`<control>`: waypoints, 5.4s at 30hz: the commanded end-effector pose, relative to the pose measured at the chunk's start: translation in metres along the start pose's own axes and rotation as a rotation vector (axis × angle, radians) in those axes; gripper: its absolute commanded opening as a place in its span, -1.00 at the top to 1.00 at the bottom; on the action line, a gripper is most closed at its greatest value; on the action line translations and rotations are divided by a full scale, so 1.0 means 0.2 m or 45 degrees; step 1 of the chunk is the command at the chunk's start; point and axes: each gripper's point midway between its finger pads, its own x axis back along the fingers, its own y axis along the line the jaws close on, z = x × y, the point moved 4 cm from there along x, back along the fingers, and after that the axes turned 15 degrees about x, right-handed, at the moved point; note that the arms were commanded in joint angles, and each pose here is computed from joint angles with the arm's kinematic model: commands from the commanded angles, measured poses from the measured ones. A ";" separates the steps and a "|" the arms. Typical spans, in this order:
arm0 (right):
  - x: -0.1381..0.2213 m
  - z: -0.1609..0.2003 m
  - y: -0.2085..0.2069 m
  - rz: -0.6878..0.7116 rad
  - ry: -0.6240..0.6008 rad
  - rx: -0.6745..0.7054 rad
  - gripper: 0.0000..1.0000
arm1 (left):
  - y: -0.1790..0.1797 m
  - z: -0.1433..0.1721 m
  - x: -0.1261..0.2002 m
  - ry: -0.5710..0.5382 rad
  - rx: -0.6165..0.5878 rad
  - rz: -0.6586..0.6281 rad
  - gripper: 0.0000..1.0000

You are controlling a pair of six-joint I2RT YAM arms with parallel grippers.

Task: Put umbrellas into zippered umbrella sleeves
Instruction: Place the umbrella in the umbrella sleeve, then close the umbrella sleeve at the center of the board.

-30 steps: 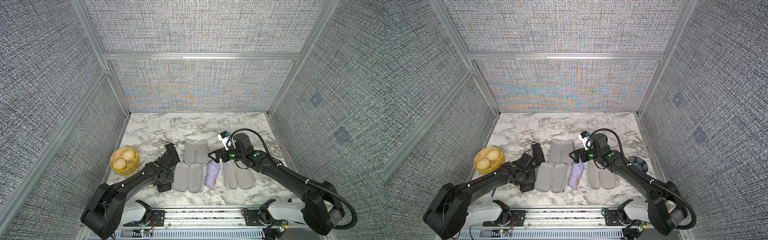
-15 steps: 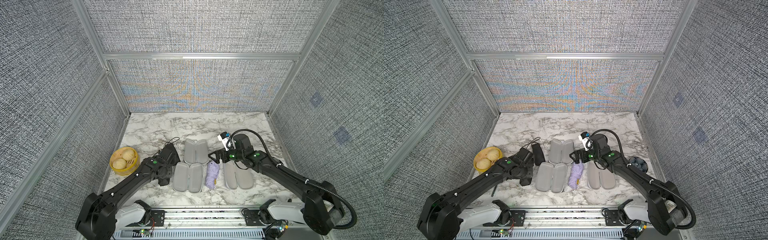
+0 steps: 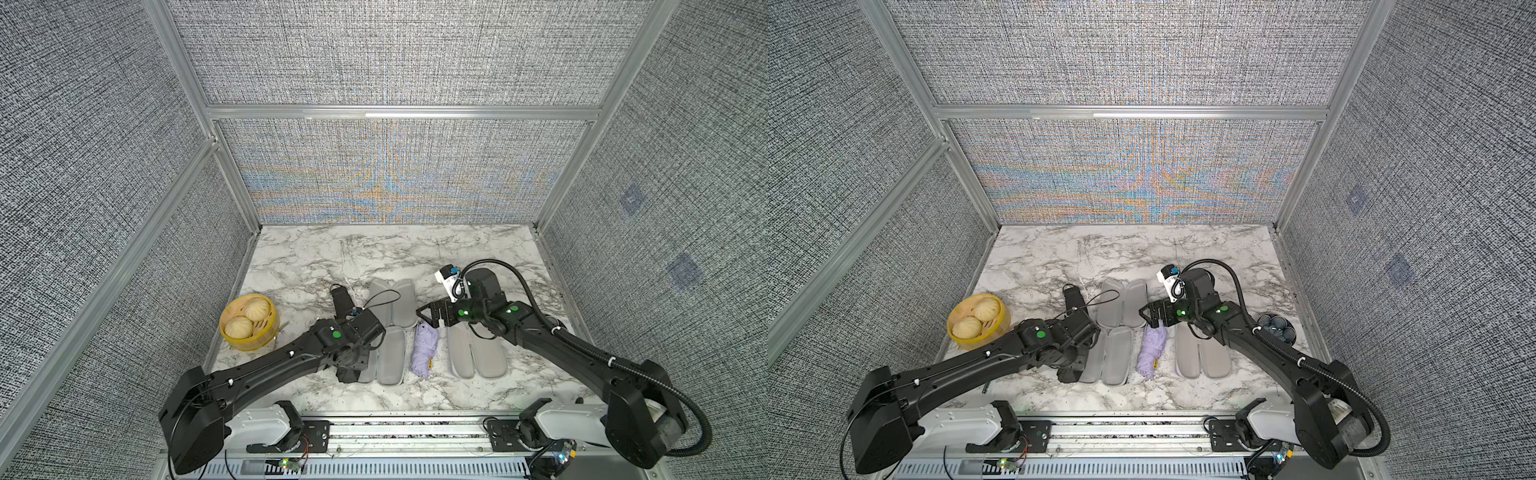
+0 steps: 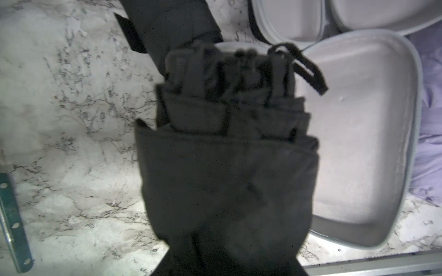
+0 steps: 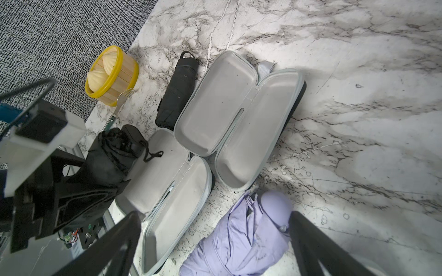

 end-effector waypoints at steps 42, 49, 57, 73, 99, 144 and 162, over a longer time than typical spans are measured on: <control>0.00 0.05 -0.04 0.036 0.049 -0.019 -0.98 | -0.06 0.01 -0.21 0.069 -0.101 -0.306 0.12; 0.00 0.06 -0.04 0.024 0.052 -0.033 -0.98 | -0.07 0.01 -0.26 0.068 -0.127 -0.346 -0.04; 0.01 0.05 -0.02 0.003 0.005 -0.027 -0.98 | -0.12 -0.05 -0.23 0.001 -0.146 -0.286 -0.44; -0.04 0.09 0.12 -0.025 0.060 -0.051 -0.54 | -0.02 -0.16 0.04 -0.504 0.068 0.255 -0.75; -0.36 0.37 0.43 -0.102 0.227 0.033 0.85 | 0.09 -0.07 -0.25 -0.411 0.189 0.337 -0.50; -0.65 0.28 0.60 -0.246 0.146 0.043 0.35 | 0.04 0.01 -0.27 -0.338 0.191 0.581 -0.12; -0.69 0.30 0.63 -0.272 0.155 0.015 0.17 | 0.34 -0.06 -0.10 -0.588 0.336 0.287 -0.47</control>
